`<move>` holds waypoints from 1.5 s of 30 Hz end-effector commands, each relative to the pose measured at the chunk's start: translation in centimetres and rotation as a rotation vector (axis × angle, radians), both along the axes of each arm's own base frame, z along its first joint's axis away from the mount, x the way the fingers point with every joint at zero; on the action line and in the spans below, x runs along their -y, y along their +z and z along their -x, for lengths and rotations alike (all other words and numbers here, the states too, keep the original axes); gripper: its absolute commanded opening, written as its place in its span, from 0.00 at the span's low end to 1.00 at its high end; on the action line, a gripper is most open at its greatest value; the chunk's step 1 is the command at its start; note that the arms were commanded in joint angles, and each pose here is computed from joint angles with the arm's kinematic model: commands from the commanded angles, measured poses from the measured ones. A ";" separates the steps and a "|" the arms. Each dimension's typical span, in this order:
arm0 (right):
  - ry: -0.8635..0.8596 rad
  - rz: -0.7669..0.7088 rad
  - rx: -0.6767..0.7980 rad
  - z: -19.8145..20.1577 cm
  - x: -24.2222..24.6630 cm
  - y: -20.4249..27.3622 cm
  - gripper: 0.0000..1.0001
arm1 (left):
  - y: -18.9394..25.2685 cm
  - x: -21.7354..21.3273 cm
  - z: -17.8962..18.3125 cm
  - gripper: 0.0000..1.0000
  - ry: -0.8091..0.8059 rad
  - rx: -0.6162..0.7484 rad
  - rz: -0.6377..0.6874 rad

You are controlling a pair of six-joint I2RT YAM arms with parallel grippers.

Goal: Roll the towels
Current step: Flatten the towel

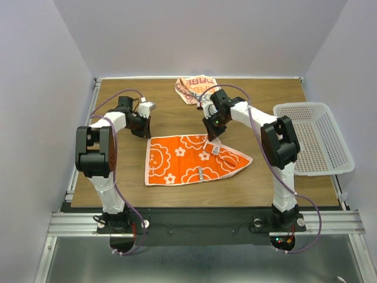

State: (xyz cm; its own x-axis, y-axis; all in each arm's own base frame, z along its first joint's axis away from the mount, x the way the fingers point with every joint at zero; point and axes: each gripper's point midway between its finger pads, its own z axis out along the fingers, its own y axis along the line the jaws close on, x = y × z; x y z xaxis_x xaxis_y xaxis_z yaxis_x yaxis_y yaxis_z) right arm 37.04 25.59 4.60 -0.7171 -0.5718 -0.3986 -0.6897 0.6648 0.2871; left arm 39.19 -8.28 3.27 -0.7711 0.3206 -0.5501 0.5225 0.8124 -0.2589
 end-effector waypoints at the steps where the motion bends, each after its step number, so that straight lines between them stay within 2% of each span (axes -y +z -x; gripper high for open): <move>1: -0.025 -0.045 0.110 -1.3 0.4 5.1 0.01 | 2.4 -2.1 -0.2 0.00 0.008 0.021 -0.021; 8: -0.055 -0.063 0.141 -1.9 0.8 6.8 0.01 | 3.6 -2.9 -0.3 0.00 0.016 0.041 -0.022; 12: -0.113 -0.025 0.185 -3.6 3.2 7.4 0.01 | 4.4 -3.3 -0.5 0.00 0.011 0.060 -0.029; 14: -0.081 -0.012 0.183 -3.4 3.7 7.1 0.01 | 4.3 -3.1 0.1 0.02 -0.024 0.044 -0.022; 15: -0.063 -0.027 0.170 -3.1 3.4 7.0 0.14 | 4.1 -2.8 0.3 0.09 -0.030 0.033 -0.009; 17: -0.045 -0.038 0.134 -2.4 2.7 6.6 0.28 | 4.1 -2.5 0.4 0.22 -0.038 0.030 0.010; 18: -0.037 -0.039 0.126 -2.2 2.3 6.3 0.38 | 4.0 -2.3 0.5 0.36 -0.036 0.027 0.022; 21: -0.002 -0.046 0.103 -1.4 0.4 5.6 0.46 | 3.9 -2.0 0.3 0.57 -0.037 0.031 0.040; 24: 0.007 -0.052 0.074 -1.5 -0.7 4.5 0.54 | 3.8 -1.7 0.4 0.69 -0.043 0.021 0.059; 25: 0.008 -0.047 0.073 -1.6 -0.7 4.2 0.56 | 3.8 -1.6 0.3 0.70 -0.045 0.019 0.063; 32: 0.029 -0.054 0.001 -1.1 -1.7 1.8 0.51 | 2.9 -0.9 1.1 0.70 -0.060 -0.021 0.085; 39: 0.037 -0.049 -0.046 0.0 -1.7 0.5 0.50 | 1.6 -1.0 1.2 0.70 -0.042 -0.034 0.068; 45: 0.047 -0.105 -0.075 0.6 -2.5 1.6 0.39 | 1.0 -0.9 0.6 0.70 -0.022 -0.037 0.063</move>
State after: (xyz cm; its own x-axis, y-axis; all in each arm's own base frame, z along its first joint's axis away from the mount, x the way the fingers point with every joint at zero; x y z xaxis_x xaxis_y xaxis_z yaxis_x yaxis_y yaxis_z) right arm 37.05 26.93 4.42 -0.7248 -0.5744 -0.3805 -0.6881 0.6316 0.3572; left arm 38.38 -6.98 4.52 -0.7796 0.3149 -0.5413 0.5372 0.7805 -0.3197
